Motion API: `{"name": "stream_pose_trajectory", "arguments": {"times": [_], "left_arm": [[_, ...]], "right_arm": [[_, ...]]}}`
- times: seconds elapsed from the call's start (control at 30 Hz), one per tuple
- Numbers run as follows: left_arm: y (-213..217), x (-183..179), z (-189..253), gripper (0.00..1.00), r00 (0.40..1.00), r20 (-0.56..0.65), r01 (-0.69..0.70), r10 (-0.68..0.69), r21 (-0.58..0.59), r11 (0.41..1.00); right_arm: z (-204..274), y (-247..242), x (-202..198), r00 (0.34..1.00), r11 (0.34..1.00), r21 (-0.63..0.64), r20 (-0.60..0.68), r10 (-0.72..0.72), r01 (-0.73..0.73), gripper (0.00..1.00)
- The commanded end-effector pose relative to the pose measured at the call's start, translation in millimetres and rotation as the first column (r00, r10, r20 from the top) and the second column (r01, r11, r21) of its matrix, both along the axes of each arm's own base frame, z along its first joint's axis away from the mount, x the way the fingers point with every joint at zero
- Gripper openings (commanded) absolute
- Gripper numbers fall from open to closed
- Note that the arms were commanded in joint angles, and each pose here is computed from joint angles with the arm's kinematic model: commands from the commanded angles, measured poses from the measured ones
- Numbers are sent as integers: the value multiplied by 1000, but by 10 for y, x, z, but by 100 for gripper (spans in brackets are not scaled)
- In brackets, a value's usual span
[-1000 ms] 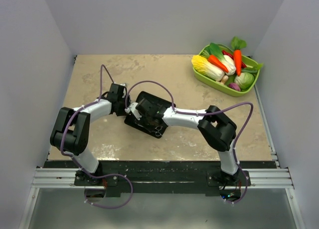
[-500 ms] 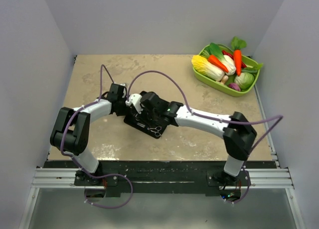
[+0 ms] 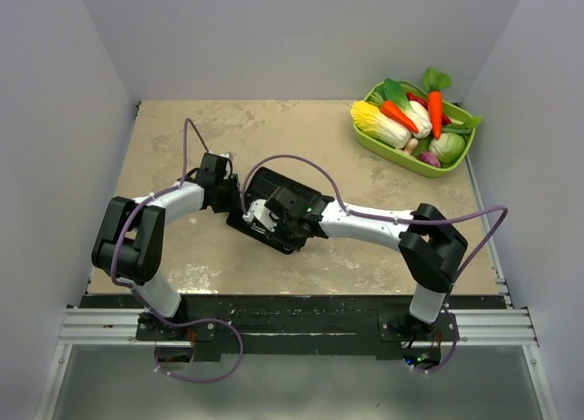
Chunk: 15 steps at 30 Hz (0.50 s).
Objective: Sort the hair-cutting tools
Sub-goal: Place the scissors in the hairdressing tool bag.
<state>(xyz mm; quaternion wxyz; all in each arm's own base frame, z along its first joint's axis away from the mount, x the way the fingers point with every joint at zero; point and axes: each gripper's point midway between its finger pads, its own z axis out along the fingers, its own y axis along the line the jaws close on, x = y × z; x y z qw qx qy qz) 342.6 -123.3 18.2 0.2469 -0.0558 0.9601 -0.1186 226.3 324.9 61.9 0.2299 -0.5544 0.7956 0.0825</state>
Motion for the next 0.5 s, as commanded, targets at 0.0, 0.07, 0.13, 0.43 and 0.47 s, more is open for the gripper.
{"name": "stream_pose_trajectory", "arguments": {"times": [0.0, 0.07, 0.13, 0.43, 0.47], "left_arm": [[139, -497, -415, 43, 981, -194, 25, -14, 59, 998], [143, -502, -420, 43, 981, -195, 25, -13, 61, 998], [131, -487, -414, 43, 981, -191, 28, -17, 56, 998], [102, -483, -414, 43, 981, -193, 33, -25, 42, 999], [101, -488, -421, 43, 980, -195, 34, -25, 41, 999]], "right_arm": [[13, 33, -22, 998, 998, -8, -27, 64, -64, 26], [8, 61, 7, 997, 998, -7, -23, 68, -68, 26], [-27, 73, 26, 997, 998, -14, -26, 67, -67, 26], [-124, 131, 153, 997, 997, -29, -28, 72, -73, 24], [-148, 140, 156, 997, 997, -33, -33, 72, -73, 24]]}}
